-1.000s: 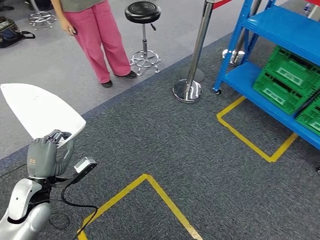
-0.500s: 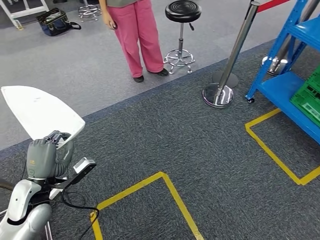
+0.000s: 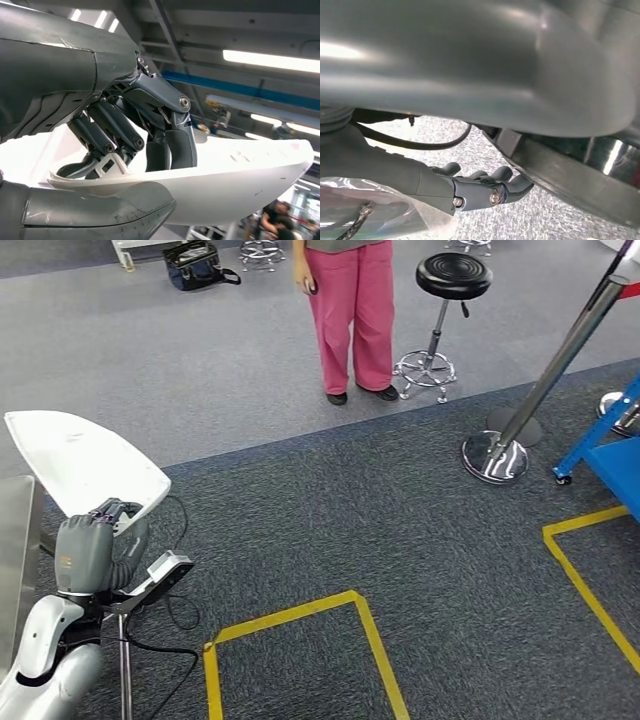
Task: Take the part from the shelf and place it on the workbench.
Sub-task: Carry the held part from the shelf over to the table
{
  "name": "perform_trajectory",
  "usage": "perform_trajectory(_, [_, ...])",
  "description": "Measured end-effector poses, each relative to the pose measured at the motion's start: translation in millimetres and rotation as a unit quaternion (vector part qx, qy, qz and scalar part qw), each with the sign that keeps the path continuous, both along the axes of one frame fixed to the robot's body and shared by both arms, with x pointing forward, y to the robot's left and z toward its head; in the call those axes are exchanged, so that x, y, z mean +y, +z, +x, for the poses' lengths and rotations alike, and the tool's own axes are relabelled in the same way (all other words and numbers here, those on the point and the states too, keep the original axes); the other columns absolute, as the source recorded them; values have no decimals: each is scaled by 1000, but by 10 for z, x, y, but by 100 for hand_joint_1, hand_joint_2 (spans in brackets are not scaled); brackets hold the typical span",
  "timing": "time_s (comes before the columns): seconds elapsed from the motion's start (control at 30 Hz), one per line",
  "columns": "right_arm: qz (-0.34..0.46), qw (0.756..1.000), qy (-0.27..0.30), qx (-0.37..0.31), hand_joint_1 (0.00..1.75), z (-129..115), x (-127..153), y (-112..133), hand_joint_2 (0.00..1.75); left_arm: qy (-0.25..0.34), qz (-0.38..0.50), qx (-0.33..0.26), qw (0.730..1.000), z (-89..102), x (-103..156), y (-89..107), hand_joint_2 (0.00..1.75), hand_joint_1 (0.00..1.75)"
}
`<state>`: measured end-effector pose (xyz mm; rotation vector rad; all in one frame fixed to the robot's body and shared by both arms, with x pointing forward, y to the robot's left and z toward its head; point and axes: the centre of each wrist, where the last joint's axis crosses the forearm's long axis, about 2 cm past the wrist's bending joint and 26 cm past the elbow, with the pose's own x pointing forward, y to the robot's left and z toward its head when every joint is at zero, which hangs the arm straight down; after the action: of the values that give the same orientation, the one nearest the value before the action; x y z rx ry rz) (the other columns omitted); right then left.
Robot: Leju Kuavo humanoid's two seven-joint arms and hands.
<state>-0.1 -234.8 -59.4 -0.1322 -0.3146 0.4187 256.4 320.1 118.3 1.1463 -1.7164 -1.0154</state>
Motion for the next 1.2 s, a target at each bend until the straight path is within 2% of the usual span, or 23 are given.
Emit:
perform_trajectory(0.73, [2, 1000, 1, 5, 0, -41, 0, 4, 0, 3, -4, -2, 1000, 14, 6, 16, 175, 175])
perform_trajectory(1.2, [12, 1000, -7, -7, 0, 13, -8, 2, 0, -9, -28, 13, 999, 17, -10, 11, 175, 175])
